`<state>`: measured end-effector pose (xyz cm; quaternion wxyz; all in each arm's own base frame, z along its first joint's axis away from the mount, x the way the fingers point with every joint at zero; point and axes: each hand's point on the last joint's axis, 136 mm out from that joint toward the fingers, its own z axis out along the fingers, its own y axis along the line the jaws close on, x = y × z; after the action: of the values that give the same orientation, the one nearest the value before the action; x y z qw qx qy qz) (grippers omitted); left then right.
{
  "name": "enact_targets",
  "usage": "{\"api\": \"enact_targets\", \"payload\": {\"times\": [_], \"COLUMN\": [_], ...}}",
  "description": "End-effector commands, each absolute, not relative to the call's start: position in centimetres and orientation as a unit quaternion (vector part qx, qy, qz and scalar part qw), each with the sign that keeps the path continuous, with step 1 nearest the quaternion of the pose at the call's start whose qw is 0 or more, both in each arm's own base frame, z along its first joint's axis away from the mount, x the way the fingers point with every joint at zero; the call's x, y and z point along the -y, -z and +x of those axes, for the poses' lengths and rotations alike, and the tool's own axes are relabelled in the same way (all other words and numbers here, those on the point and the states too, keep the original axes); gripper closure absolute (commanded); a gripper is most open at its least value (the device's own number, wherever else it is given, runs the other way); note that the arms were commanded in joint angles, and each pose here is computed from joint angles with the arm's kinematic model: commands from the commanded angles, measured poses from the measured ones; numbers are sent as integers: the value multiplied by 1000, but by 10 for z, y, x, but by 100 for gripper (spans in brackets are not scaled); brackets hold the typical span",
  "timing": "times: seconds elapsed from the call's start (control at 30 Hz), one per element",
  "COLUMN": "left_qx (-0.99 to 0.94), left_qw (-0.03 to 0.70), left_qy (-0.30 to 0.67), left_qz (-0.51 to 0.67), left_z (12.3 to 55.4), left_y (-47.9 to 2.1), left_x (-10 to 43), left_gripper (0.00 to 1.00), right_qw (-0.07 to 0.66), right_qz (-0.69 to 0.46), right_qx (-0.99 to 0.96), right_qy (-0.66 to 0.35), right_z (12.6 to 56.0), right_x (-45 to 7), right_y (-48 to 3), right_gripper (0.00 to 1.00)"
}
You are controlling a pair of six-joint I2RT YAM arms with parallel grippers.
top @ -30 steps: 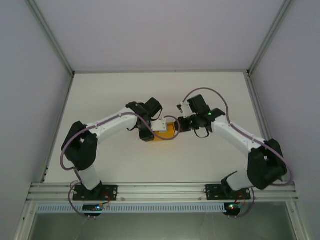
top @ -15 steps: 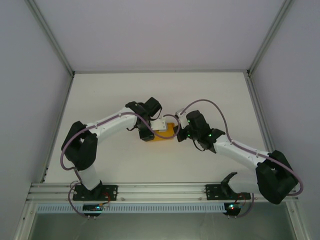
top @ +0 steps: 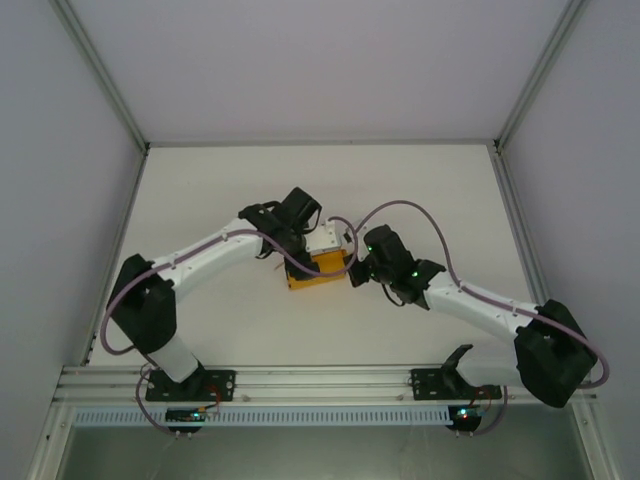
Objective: Assemble paper box
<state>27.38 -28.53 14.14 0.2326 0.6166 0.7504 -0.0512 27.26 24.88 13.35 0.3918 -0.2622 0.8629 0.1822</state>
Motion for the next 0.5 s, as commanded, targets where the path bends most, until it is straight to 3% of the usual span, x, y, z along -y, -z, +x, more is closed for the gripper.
{"api": "enact_targets", "payload": {"times": [0.0, 0.23, 0.47], "left_qx": [-749, -831, -887], "left_qw": [262, 326, 345], "left_qy": [62, 9, 45], "left_qz": [605, 450, 302], "left_z": [271, 292, 269], "left_y": [-157, -182, -192], "left_x": [284, 239, 206], "left_gripper": [0, 0, 0], "right_qw": [366, 361, 365], "right_qz": [-246, -223, -187], "right_qx": [-886, -897, -908], "right_qy": [-146, -126, -91], "right_z": [273, 278, 279], "right_x": [-240, -237, -235], "right_y": [-123, -123, -129], "right_gripper": [100, 100, 100]}}
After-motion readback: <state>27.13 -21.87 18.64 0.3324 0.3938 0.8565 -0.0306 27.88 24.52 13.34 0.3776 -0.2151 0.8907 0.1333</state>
